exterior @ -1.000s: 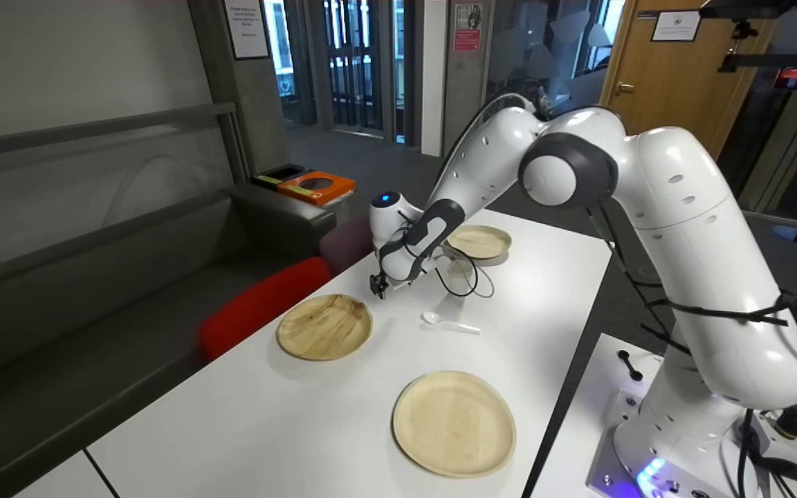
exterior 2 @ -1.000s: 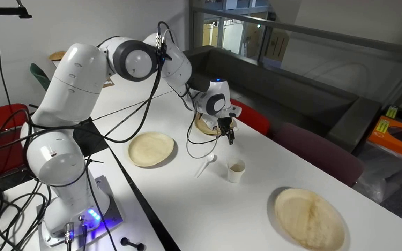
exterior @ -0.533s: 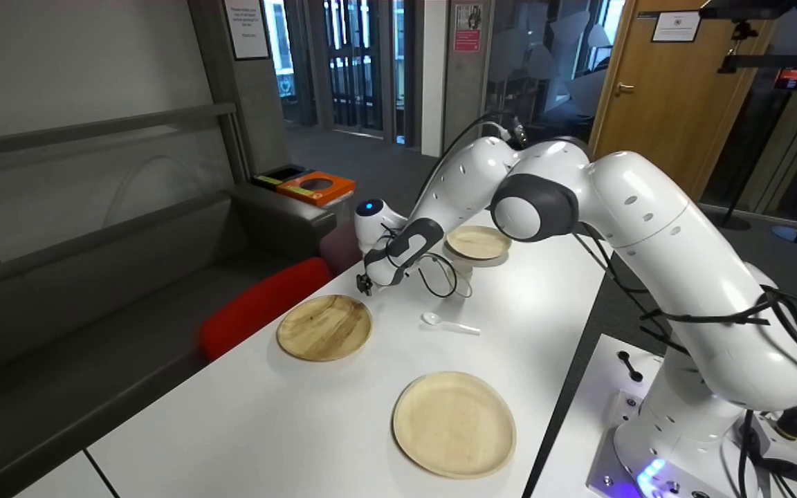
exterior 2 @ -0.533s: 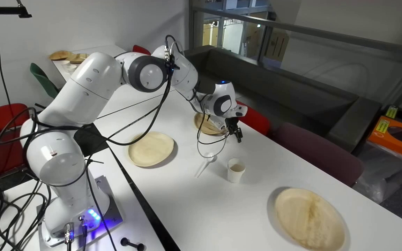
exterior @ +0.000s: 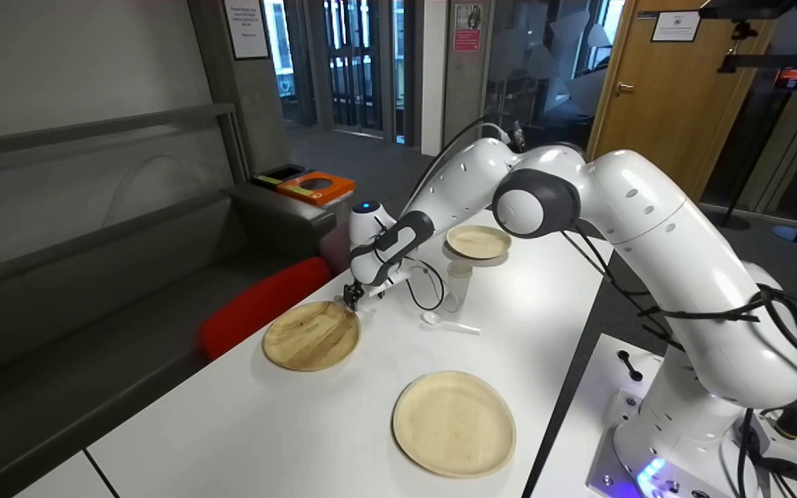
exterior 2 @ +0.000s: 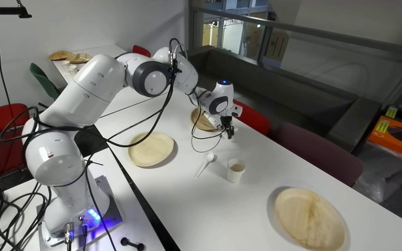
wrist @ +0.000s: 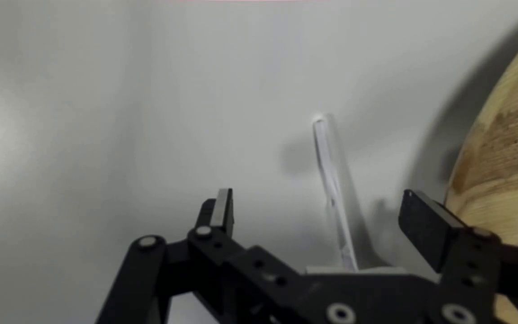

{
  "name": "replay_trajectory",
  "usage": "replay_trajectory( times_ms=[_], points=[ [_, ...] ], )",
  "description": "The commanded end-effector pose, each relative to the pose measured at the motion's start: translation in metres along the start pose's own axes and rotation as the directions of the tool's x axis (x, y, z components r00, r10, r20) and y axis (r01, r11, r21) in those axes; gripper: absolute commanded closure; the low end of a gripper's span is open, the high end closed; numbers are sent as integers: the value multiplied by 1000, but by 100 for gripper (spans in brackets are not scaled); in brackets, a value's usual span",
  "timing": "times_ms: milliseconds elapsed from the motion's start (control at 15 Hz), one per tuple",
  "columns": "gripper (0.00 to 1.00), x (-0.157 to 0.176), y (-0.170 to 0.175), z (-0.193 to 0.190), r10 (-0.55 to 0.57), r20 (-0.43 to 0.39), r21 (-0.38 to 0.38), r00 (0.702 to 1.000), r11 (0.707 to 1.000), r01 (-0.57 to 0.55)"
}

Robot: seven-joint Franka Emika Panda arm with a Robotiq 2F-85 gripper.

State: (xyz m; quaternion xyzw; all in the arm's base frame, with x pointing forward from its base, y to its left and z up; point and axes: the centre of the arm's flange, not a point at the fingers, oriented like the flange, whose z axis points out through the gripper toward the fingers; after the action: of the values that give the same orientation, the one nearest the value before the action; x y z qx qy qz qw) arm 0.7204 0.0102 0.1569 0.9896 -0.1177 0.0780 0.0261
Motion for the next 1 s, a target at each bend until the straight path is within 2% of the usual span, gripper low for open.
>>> replay_trajectory(
  times_ms=[0,200,267,533,933],
  points=[
    [0,4,4,-18,-17,52,56,998,998,14],
    [1,7,8,-16,-1,57,53,998,999,-2],
    [22,9,11,-15,6,53,47,999,999,-9],
    [45,11,21,-12,27,62,38,998,999,-30],
    [90,7,26,-6,45,95,32,994,998,-48]
  ],
)
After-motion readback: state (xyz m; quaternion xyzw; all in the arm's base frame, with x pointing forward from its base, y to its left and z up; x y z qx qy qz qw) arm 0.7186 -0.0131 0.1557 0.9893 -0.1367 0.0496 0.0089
